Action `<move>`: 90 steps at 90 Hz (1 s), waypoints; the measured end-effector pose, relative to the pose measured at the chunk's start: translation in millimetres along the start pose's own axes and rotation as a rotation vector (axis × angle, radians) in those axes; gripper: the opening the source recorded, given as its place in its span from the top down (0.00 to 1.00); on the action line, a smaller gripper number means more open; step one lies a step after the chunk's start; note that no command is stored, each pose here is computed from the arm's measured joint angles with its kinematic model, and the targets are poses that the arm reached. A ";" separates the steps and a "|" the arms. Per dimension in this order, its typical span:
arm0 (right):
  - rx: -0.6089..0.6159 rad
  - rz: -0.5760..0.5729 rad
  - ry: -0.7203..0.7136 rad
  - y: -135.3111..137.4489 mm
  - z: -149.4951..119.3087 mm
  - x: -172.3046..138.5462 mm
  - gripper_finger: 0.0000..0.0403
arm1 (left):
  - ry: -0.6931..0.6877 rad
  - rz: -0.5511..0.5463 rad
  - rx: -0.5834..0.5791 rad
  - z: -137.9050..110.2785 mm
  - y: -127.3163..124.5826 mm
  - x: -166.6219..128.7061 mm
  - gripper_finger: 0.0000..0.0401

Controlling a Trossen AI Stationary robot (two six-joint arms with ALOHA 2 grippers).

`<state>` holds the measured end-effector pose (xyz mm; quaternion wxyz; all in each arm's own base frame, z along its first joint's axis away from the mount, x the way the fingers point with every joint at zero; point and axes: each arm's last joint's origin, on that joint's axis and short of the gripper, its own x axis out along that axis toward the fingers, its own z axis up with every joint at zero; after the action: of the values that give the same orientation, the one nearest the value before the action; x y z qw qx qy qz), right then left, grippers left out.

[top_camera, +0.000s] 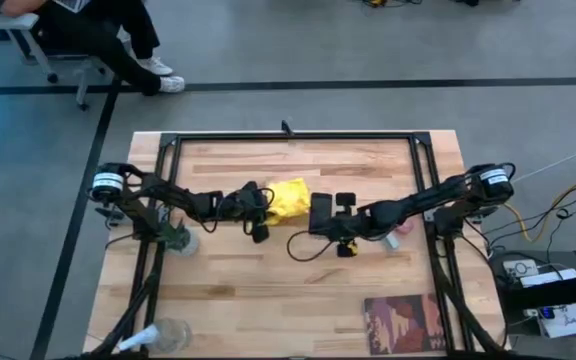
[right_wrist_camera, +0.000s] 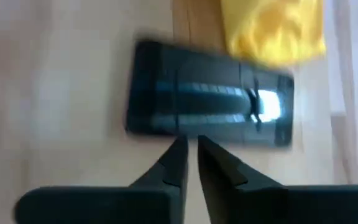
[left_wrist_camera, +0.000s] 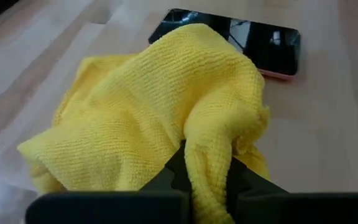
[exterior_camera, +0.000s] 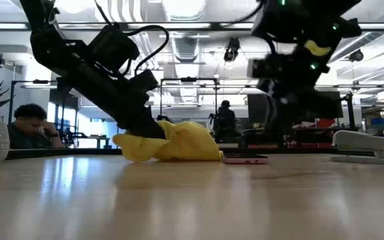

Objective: Apply microfiber cloth
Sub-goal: Spray the front and back of the cellphone using the spray bottle

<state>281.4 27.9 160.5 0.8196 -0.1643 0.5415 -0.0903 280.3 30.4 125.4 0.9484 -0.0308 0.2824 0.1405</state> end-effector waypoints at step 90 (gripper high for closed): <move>-0.488 -0.180 -0.010 22.3 43.8 52.6 0.51 | 0.047 0.117 0.001 -8.4 4.7 37.9 0.98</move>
<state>341.7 39.0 122.9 0.7470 -0.4052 0.5263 -0.0286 304.9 43.2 97.8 0.9316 -0.0170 0.3063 0.1950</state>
